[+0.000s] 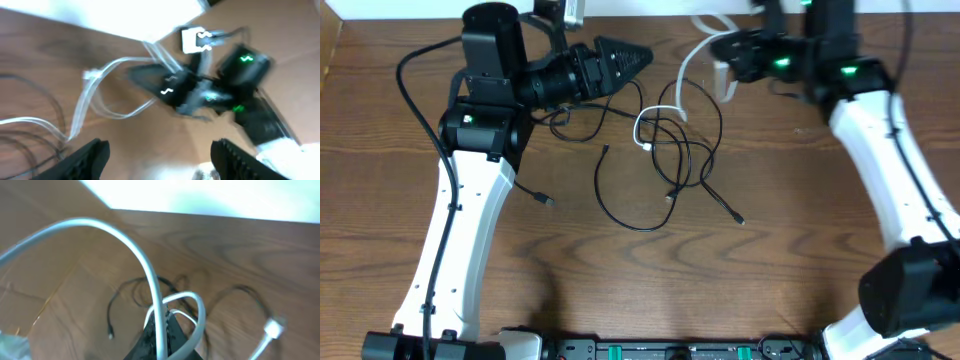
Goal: Untangle cables
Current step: 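Carry the white cable off the table to the upper right with the right gripper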
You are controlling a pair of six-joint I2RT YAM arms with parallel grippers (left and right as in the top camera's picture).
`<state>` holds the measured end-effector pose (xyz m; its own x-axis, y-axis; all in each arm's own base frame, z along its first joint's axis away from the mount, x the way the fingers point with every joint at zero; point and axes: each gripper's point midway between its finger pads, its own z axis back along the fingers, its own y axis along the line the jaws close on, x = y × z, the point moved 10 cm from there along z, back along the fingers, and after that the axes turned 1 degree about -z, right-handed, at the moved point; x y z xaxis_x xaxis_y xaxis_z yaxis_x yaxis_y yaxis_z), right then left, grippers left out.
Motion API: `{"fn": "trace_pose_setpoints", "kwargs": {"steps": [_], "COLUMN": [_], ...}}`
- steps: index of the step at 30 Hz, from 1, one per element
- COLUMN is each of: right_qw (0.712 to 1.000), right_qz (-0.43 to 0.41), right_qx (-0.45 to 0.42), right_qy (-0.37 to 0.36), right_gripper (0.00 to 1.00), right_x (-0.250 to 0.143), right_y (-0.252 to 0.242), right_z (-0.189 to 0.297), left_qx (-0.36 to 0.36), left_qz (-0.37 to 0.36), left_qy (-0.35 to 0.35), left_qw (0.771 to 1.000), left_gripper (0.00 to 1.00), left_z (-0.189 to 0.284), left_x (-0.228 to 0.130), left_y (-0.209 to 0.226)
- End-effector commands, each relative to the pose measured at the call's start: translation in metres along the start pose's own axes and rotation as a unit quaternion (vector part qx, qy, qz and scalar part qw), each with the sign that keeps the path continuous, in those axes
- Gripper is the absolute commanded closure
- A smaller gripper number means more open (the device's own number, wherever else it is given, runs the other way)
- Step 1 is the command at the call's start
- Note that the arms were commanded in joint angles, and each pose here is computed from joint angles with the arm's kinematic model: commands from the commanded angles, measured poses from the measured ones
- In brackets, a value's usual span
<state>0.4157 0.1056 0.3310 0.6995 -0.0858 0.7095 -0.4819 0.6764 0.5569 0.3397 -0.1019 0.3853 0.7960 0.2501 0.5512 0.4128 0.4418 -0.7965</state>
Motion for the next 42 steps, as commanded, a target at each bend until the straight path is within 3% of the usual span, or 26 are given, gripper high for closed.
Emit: {"fn": "trace_pose_setpoints", "kwargs": {"steps": [1,11,16,23,28,32,42], "right_qw": [0.996,0.951,0.936,0.927,0.899,0.872,0.832], "right_qz": [0.017,0.024,0.014,-0.026,-0.022,-0.005,0.006], "right_qx": [-0.050,-0.214,-0.248,-0.292,-0.367,-0.432,-0.498], "right_qy": [-0.077,-0.224,-0.249,-0.235,-0.239,-0.230,-0.243], "right_gripper": [0.99,0.99,0.99,0.99,0.99,0.99,0.99], "right_x": [0.042,0.104,0.106,0.098,0.098,0.103,0.119], "right_y": [0.004,0.011,0.001,-0.014,-0.027,-0.058,-0.148], "right_z": [0.065,0.213,0.246,0.248,0.253,0.248,0.216], "left_qx": [0.097,0.284,0.324,0.334,0.336,0.336,0.336], "left_qz": [-0.048,-0.018,-0.011,-0.017,-0.015,-0.014,-0.014], "left_qy": [-0.035,-0.027,-0.029,-0.027,-0.024,-0.023,-0.024], "left_qw": [0.994,0.958,0.946,0.942,0.941,0.941,0.941], "left_gripper": [0.28,0.27,0.27,0.27,0.27,0.27,0.27], "left_z": [0.004,0.016,0.020,0.021,0.021,0.021,0.021], "left_x": [0.004,-0.013,-0.015,-0.015,-0.017,-0.017,-0.017], "left_y": [0.011,0.044,0.050,0.051,0.052,0.052,0.052]}}
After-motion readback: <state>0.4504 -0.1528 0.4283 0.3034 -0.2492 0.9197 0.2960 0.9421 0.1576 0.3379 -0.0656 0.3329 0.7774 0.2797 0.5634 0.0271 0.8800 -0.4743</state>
